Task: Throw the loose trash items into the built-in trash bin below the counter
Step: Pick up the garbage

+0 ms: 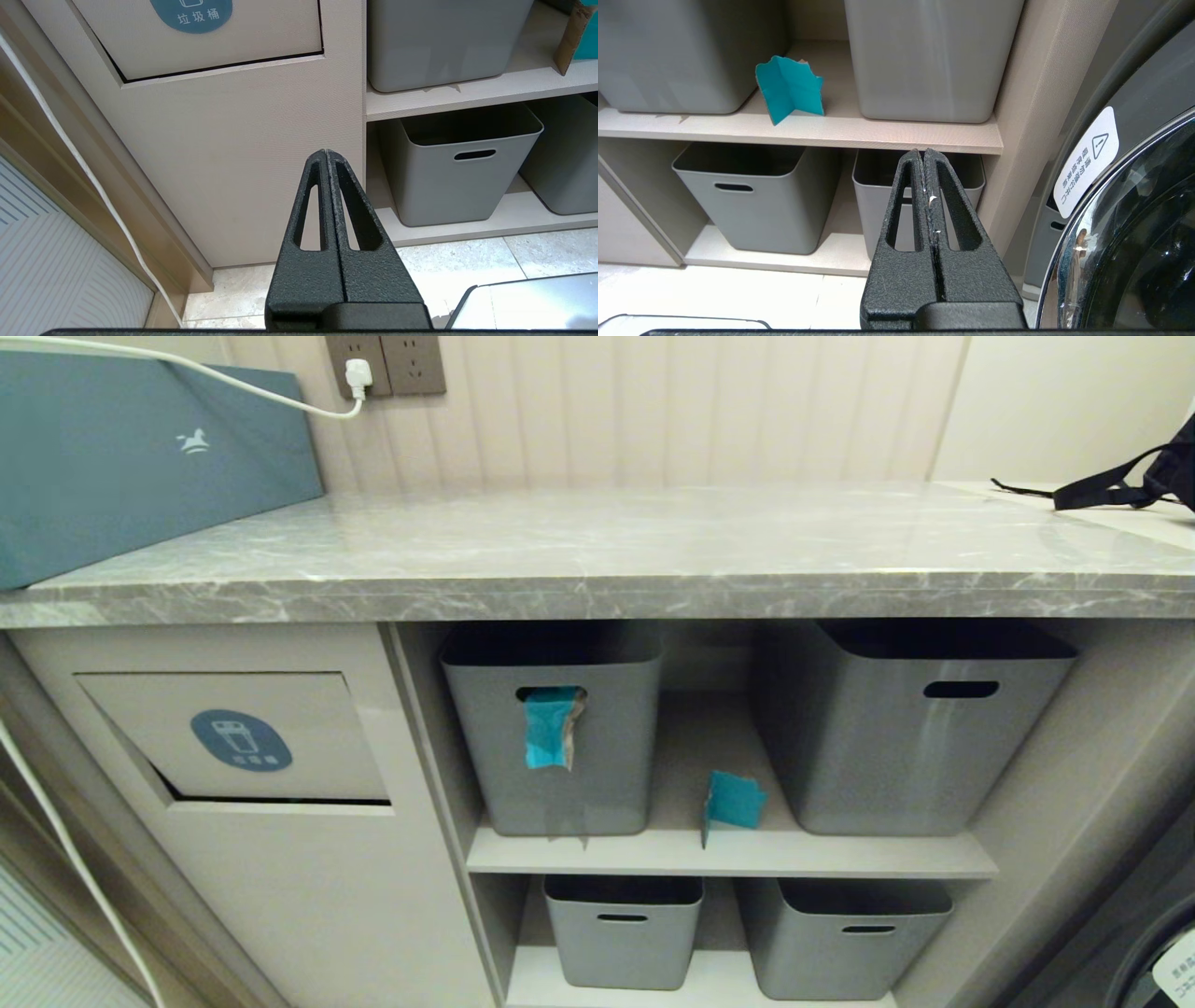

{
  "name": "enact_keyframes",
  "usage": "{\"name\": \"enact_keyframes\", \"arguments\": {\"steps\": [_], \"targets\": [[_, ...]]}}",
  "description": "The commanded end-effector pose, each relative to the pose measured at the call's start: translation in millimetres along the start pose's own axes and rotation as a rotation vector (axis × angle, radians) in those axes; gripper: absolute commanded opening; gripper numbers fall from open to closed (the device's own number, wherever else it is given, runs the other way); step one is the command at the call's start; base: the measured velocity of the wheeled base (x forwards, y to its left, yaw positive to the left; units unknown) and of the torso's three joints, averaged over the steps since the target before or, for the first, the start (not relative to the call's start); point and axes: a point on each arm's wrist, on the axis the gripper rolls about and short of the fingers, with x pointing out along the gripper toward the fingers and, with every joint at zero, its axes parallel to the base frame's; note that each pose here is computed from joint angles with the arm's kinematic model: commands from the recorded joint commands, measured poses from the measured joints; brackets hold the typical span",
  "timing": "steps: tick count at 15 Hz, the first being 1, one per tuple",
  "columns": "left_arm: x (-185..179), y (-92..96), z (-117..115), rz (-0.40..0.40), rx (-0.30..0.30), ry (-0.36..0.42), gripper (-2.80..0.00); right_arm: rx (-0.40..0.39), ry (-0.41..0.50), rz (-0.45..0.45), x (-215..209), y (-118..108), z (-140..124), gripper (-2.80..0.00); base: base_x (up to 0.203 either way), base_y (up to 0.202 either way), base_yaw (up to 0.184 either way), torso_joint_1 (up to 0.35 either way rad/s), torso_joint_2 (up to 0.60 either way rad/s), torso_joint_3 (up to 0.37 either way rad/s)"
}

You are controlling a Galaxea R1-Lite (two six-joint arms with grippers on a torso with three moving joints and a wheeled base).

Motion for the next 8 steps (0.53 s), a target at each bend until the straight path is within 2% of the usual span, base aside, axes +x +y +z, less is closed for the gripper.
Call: {"name": "enact_keyframes", "arguments": {"steps": [1, 3, 5, 7, 8], "targets": [[-0.2, -0.1, -0.1, -0.001, 0.001, -0.001, -2.8, 0.0, -0.002, 0.001, -0.1, 0.0, 0.0, -2.8, 0.0, 0.0, 0.0, 0.0, 0.0, 0.0], [-0.2, 0.0, 0.0, -0.001, 0.001, -0.001, -2.8, 0.0, -0.002, 0.001, -0.1, 0.0, 0.0, -2.8, 0.0, 0.0, 0.0, 0.013, -0.03, -0.013], [-0.2, -0.1, -0.2, -0.001, 0.003, -0.001, -2.8, -0.001, -0.001, 0.001, 0.0, 0.0, 0.0, -2.8, 0.0, 0.0, 0.0, 0.069, -0.28, -0.212], [-0.2, -0.1, -0.1, -0.002, 0.007, -0.001, -2.8, -0.001, -0.002, 0.001, -0.1, 0.0, 0.0, -2.8, -0.006, 0.006, -0.121, 0.077, -0.19, -0.288], [-0.3, 0.0, 0.3, -0.002, 0.007, -0.003, -2.8, 0.0, -0.002, 0.001, -0.1, 0.0, 0.0, -2.8, -0.004, 0.004, -0.175, 0.203, -0.52, -0.29]]}}
